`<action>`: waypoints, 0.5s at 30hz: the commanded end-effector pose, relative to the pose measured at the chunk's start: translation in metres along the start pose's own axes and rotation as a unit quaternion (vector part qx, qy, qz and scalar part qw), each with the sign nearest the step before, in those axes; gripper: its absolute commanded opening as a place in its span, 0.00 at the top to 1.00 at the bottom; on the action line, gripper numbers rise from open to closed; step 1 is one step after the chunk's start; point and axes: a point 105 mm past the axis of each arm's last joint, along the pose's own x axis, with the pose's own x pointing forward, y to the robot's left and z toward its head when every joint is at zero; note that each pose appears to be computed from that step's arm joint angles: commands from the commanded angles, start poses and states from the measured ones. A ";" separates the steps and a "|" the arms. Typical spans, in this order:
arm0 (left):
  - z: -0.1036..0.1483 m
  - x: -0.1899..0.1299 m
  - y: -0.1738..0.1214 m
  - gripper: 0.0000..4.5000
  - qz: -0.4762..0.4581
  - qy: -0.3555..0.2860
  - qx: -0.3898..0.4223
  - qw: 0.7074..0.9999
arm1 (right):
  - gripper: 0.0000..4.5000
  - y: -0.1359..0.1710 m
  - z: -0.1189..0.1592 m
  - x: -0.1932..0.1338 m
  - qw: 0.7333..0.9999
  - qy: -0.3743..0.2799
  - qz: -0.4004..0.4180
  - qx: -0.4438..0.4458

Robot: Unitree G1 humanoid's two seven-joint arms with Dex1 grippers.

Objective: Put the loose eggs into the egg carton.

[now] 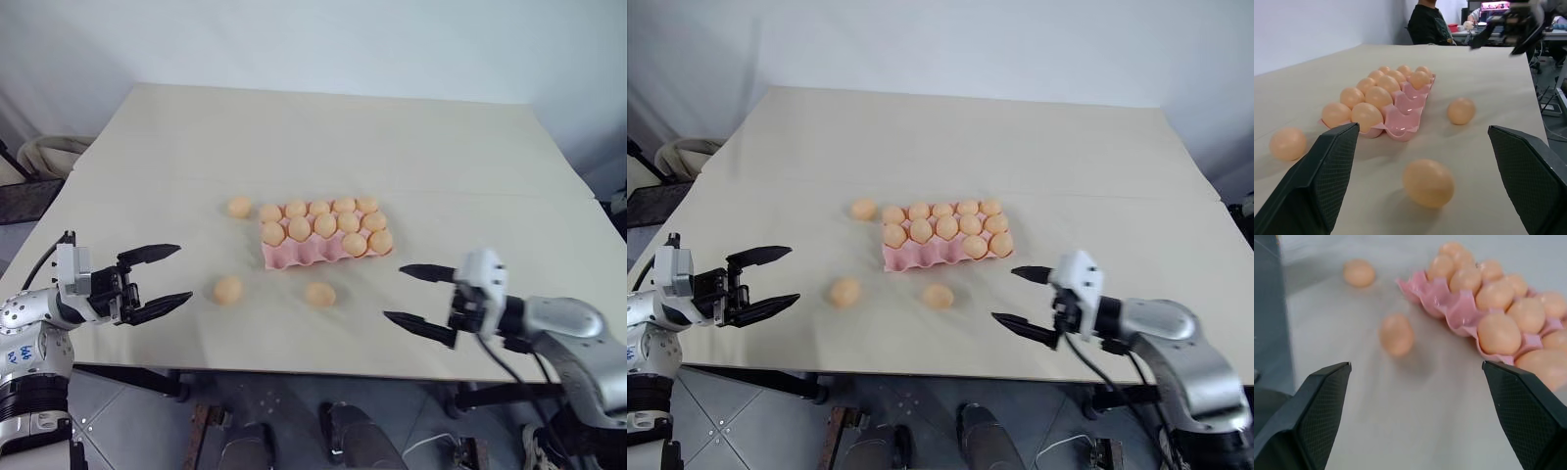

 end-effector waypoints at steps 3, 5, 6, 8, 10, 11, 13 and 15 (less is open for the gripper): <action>0.008 0.002 -0.003 0.00 -0.024 -0.001 0.022 0.999 | 0.00 0.006 0.010 0.034 1.000 -0.020 -0.010 -0.015; 0.008 0.003 -0.004 0.00 -0.024 -0.001 0.023 0.999 | 0.00 0.009 0.010 0.046 1.000 -0.019 -0.008 -0.011; 0.008 0.003 -0.005 0.00 -0.024 -0.001 0.023 0.999 | 0.00 0.011 0.010 0.050 1.000 -0.020 -0.005 -0.012; 0.009 0.003 -0.005 0.00 -0.022 -0.002 0.024 0.999 | 0.00 0.018 0.012 0.057 1.000 -0.024 0.012 -0.009; 0.009 0.001 -0.007 0.00 -0.021 -0.002 0.025 0.999 | 0.00 0.030 0.012 0.063 0.999 -0.024 0.048 -0.003; 0.009 0.000 -0.008 0.00 -0.021 -0.001 0.025 0.999 | 0.00 0.034 0.011 0.064 0.998 -0.022 0.058 -0.001; 0.009 -0.001 -0.010 0.00 -0.021 -0.003 0.024 0.999 | 0.00 0.038 0.008 0.070 0.997 -0.014 0.070 0.003; 0.010 -0.001 -0.011 0.00 -0.021 -0.004 0.023 0.999 | 0.00 0.039 0.006 0.077 0.997 -0.009 0.075 0.008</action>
